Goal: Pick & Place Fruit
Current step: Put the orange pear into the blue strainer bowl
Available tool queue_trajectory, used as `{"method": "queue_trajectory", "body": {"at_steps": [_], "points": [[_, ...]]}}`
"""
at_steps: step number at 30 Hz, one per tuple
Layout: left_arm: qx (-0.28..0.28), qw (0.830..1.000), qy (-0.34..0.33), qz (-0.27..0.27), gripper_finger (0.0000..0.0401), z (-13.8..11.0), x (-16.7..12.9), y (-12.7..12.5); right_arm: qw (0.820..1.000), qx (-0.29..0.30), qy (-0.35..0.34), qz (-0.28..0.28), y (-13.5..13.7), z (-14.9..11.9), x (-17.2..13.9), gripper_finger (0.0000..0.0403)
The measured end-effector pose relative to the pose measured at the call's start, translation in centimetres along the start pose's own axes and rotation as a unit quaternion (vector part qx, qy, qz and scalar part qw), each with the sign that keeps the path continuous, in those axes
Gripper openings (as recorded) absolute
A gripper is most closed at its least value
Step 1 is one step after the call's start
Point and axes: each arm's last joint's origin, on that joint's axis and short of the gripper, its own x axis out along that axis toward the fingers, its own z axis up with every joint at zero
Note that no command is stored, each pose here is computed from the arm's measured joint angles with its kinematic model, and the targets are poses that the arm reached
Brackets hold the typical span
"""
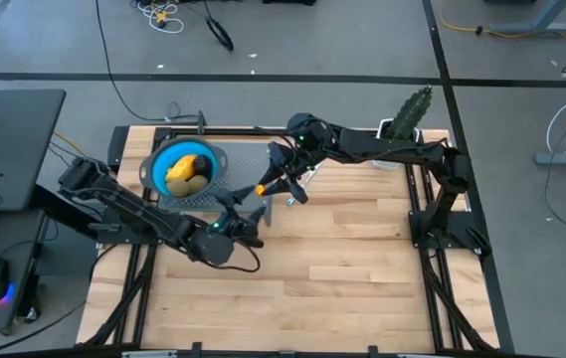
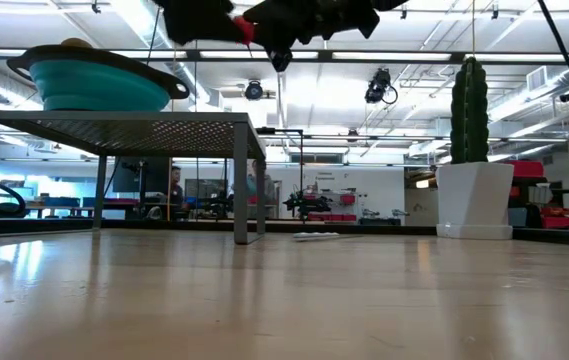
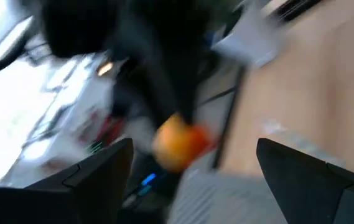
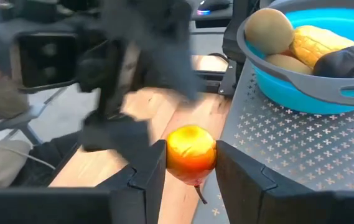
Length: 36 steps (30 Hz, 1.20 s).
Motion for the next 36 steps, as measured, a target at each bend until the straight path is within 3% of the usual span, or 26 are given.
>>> {"method": "queue_trajectory", "body": {"at_steps": [3, 11, 15, 23, 36], "points": [[-0.02, 0.997, -0.047, -0.049, 0.035, 0.8, 0.3, 0.1, 1.0, 0.009, -0.001, 0.001, 0.0, -0.1, 0.0, 0.0137], [-0.015, 0.994, -0.086, -0.071, 0.035, 1.5, 0.5, 0.4, 0.999, 0.028, 0.005, 0.031, 0.6, -0.2, 0.4, 0.0137], [-0.012, 0.994, -0.082, -0.067, 0.035, 1.5, 0.4, 0.4, 0.997, 0.037, 0.004, 0.062, 0.8, -0.2, 0.4, 0.0137], [-0.008, 0.994, -0.087, -0.069, 0.0347, 1.5, 0.2, 0.3, 0.996, 0.048, 0.008, 0.072, 0.9, -0.3, 0.4, 0.0137], [-0.01, 0.992, -0.096, -0.08, 0.0257, 1.6, 0.2, 0.3, 0.994, 0.052, 0.006, 0.098, 1.0, -0.3, 0.4, 0.0137]]}}
